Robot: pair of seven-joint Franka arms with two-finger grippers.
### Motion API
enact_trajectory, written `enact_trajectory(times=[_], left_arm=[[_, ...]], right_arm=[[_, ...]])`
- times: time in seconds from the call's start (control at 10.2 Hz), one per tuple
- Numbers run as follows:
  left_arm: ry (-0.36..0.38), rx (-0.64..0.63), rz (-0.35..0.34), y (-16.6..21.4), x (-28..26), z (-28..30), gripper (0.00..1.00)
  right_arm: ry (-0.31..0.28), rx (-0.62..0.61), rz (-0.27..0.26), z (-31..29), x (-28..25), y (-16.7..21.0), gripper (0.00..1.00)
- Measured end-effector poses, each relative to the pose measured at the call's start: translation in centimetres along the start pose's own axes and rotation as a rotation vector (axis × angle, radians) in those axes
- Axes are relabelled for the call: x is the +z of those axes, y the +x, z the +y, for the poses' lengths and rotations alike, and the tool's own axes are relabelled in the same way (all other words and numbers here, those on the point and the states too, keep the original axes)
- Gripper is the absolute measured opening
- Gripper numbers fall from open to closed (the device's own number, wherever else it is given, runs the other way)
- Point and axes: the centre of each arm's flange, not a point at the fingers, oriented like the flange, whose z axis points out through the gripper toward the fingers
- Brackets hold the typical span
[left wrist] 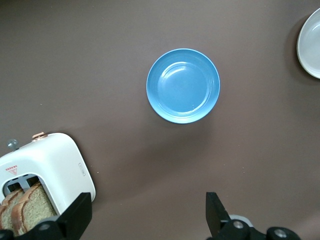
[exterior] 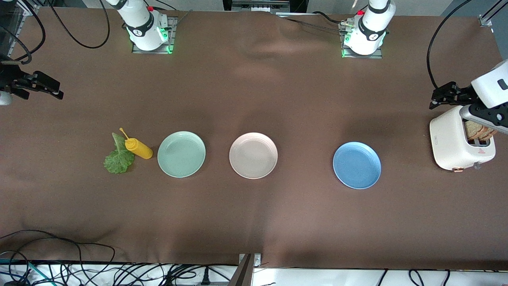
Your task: Make sandwich on beige plate with both arms
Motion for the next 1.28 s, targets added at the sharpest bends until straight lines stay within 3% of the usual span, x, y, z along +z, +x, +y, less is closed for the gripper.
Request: enact_trajectory(times=[1.28], left_arm=[[-0.001, -0.015, -0.016, 0.01, 0.76, -0.92, 1.00]], right_arm=[[0.000, 0.007, 0.002, 0.01, -0.01, 0.04, 1.00]])
